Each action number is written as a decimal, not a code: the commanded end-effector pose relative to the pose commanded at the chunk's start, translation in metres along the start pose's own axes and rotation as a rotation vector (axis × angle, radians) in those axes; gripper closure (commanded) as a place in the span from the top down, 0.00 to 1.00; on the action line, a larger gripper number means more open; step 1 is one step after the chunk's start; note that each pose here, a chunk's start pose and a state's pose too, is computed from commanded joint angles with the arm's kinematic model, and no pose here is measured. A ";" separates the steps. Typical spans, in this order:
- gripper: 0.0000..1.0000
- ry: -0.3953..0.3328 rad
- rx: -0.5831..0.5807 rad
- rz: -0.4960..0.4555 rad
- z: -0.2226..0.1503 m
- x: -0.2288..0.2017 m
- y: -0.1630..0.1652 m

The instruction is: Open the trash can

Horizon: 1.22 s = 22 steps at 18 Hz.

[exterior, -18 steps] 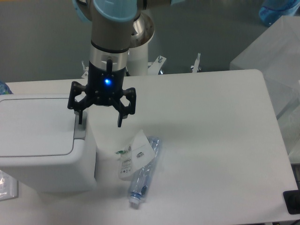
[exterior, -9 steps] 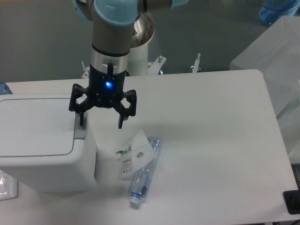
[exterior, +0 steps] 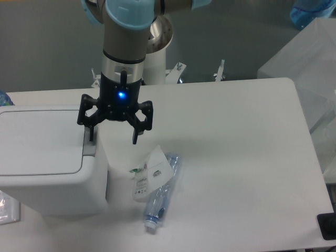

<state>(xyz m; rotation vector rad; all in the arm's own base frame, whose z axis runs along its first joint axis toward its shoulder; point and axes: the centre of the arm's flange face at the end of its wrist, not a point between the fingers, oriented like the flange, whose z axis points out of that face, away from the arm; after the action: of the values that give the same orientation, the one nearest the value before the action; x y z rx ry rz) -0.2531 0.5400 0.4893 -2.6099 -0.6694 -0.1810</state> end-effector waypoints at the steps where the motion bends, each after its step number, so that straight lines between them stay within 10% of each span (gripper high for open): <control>1: 1.00 0.000 0.000 0.000 0.000 0.000 0.000; 22: 1.00 0.002 -0.013 -0.004 0.009 -0.004 0.000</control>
<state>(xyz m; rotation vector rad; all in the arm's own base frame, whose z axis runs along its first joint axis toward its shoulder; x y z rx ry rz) -0.2564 0.5423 0.4802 -2.6204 -0.6752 -0.1890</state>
